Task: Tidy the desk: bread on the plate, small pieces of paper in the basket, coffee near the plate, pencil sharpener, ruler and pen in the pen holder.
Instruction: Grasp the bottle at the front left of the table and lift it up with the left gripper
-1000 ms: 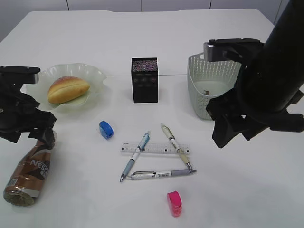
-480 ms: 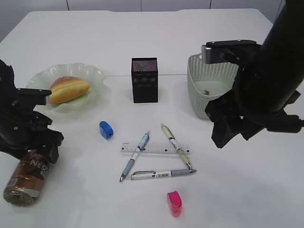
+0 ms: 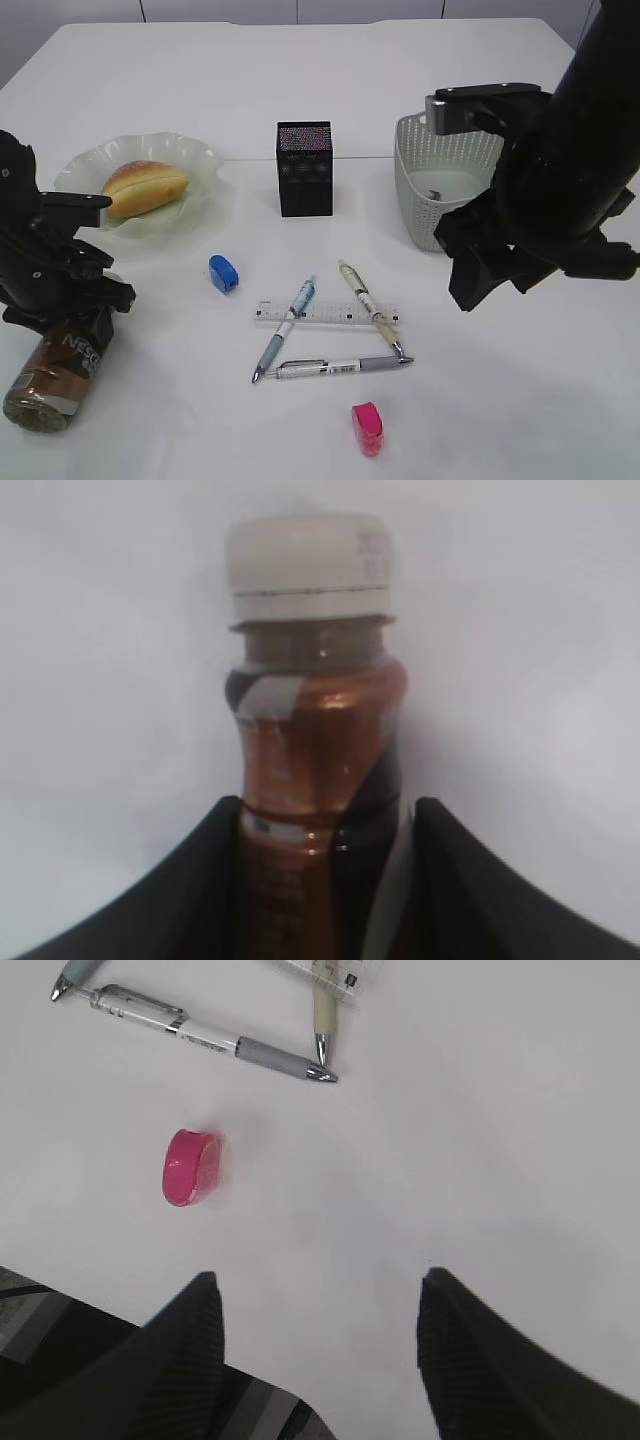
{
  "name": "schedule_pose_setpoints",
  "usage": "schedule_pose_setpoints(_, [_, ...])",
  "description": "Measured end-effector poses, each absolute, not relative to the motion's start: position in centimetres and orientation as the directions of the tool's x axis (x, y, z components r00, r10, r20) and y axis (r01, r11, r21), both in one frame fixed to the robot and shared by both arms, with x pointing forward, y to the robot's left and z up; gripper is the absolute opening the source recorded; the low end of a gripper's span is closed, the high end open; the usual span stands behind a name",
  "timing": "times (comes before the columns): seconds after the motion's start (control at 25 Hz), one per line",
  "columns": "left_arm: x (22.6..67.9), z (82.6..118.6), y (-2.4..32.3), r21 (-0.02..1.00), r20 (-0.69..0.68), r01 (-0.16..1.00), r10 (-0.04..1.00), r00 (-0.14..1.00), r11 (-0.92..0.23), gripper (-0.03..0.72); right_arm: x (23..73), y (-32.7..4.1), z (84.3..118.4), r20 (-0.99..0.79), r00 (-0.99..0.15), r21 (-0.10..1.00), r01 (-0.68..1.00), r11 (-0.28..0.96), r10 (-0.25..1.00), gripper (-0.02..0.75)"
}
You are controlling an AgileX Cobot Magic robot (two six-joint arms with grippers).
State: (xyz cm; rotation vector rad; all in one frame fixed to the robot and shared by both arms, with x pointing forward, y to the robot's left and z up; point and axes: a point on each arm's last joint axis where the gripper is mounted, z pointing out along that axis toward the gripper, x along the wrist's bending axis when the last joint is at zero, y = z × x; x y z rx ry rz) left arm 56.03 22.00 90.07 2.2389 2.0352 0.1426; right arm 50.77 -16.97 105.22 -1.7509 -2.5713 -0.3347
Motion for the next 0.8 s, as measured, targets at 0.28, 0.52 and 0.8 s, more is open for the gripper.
schedule_pose_setpoints(0.28, [56.0,90.1,22.0,0.146,-0.007,0.985,0.995,0.095,-0.093,0.359,50.8,-17.0,105.2,0.126,-0.375,0.172,0.920,0.352,0.918,0.451])
schedule_pose_setpoints(0.52, [55.9,90.2,21.9,0.170,-0.011,0.981,0.995,0.097,-0.094,0.358,50.8,-17.0,105.2,0.126,-0.375,0.172,0.920,0.352,0.918,0.451])
schedule_pose_setpoints(0.8, [51.4,93.1,23.0,0.463,-0.062,0.883,0.991,0.122,-0.080,0.358,50.8,-17.0,105.2,0.124,-0.375,0.172,0.920,0.353,0.919,0.451])
